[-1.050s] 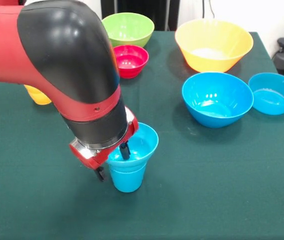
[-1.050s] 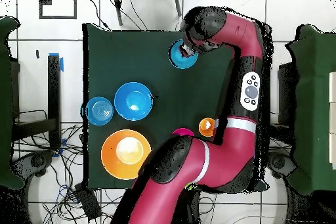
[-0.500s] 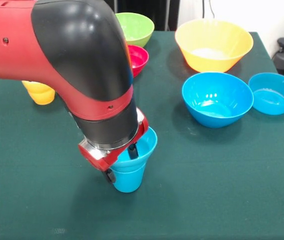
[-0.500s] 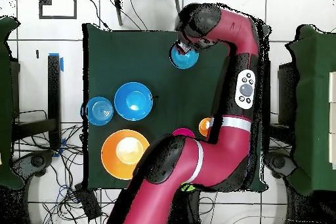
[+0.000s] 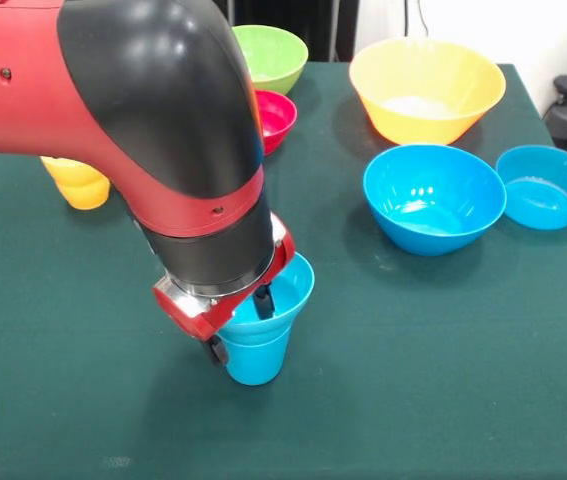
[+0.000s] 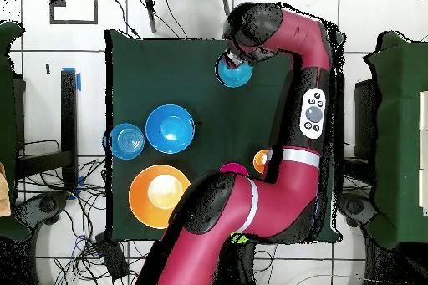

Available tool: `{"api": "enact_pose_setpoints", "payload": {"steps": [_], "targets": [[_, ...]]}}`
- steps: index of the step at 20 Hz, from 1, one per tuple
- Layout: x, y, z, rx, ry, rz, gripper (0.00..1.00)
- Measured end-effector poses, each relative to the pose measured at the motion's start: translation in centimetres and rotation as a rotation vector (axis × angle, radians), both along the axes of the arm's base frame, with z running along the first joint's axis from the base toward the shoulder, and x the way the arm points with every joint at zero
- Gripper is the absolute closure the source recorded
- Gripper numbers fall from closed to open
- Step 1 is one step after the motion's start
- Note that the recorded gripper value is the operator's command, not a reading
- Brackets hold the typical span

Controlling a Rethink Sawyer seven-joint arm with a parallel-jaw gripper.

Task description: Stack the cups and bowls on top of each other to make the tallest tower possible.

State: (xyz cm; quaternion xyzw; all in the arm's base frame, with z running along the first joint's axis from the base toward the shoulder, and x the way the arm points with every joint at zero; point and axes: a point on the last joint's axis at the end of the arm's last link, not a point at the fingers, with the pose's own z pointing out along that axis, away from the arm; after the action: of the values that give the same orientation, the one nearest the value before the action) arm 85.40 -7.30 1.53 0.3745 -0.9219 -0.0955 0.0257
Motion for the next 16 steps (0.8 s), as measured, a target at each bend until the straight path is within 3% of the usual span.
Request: {"api": "enact_pose_setpoints", "payload": {"steps": [16], "targets": [[0.6,-1.3,0.6,-0.019,-0.022,-0.019,0.00]]}}
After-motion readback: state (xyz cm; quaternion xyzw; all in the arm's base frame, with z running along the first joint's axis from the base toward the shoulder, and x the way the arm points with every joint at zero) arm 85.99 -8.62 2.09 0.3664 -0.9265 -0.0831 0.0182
